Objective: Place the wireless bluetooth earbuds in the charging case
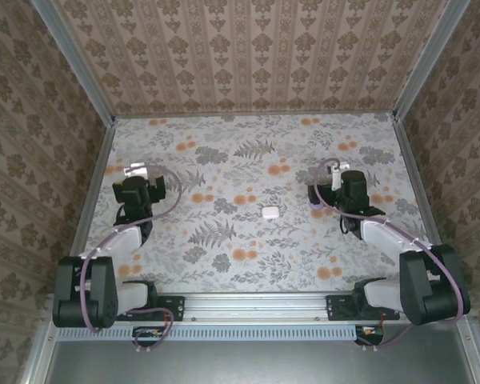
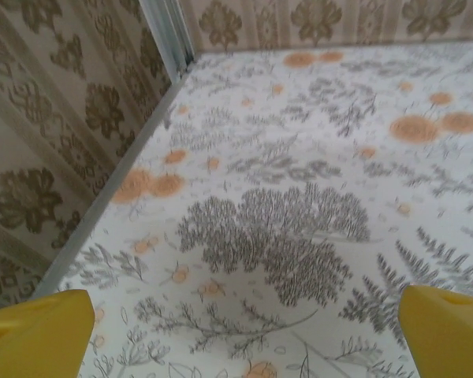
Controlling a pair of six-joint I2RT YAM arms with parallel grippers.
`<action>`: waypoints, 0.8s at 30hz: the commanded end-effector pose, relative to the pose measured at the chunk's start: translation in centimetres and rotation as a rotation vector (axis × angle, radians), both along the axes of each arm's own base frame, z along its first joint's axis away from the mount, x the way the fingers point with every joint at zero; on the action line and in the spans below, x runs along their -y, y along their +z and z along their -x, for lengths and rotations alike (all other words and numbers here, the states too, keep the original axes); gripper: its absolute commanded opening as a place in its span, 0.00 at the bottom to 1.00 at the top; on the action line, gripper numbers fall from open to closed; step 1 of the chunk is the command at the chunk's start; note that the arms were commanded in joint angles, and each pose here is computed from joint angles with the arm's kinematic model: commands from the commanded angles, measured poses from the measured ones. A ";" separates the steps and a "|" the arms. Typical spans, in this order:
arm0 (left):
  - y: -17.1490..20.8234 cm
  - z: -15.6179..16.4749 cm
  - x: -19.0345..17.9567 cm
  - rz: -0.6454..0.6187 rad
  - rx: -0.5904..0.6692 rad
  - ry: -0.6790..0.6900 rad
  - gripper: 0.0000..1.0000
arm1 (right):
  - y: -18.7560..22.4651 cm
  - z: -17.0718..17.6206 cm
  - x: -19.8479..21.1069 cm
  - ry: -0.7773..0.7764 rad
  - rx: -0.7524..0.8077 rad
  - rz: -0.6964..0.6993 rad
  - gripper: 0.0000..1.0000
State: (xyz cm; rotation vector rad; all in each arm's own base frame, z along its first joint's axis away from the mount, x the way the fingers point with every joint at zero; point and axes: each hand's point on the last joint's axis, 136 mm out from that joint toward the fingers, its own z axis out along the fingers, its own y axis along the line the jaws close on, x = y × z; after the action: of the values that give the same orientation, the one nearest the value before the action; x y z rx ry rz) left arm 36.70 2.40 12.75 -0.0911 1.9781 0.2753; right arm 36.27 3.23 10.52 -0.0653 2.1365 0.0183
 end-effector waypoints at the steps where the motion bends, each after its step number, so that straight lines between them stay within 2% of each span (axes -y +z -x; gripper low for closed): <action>1: 0.4 -1.4 0.9 0.002 0.100 -0.064 1.00 | 3.3 -1.5 3.0 -0.127 0.218 0.045 1.00; 5: -2.4 -2.2 1.6 -0.002 0.100 -0.106 1.00 | 2.9 -1.6 2.8 -0.097 0.297 0.038 1.00; 6: -2.5 -2.6 1.5 -0.030 0.132 -0.105 1.00 | 2.7 -1.7 2.7 -0.093 0.309 0.026 1.00; 8: -3.2 -2.6 1.4 -0.009 0.056 -0.084 1.00 | 1.4 -2.3 2.0 -0.047 0.285 0.027 1.00; 12: -3.0 -2.8 0.6 0.020 0.077 -0.070 1.00 | -0.5 -3.0 2.2 -0.057 0.271 0.026 1.00; 18: -3.1 -2.8 0.9 0.023 0.067 -0.083 1.00 | -0.9 -3.7 2.8 -0.031 0.211 -0.067 1.00; 24: -3.1 -2.8 0.8 0.022 0.068 -0.081 1.00 | -0.7 -3.8 3.0 -0.033 0.214 -0.069 1.00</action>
State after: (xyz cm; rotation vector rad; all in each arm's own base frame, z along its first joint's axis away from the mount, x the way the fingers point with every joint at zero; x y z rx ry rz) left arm 38.68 1.64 7.92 -0.0235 1.9685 0.2134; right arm 39.62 -0.36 9.16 0.0130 1.9363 0.0110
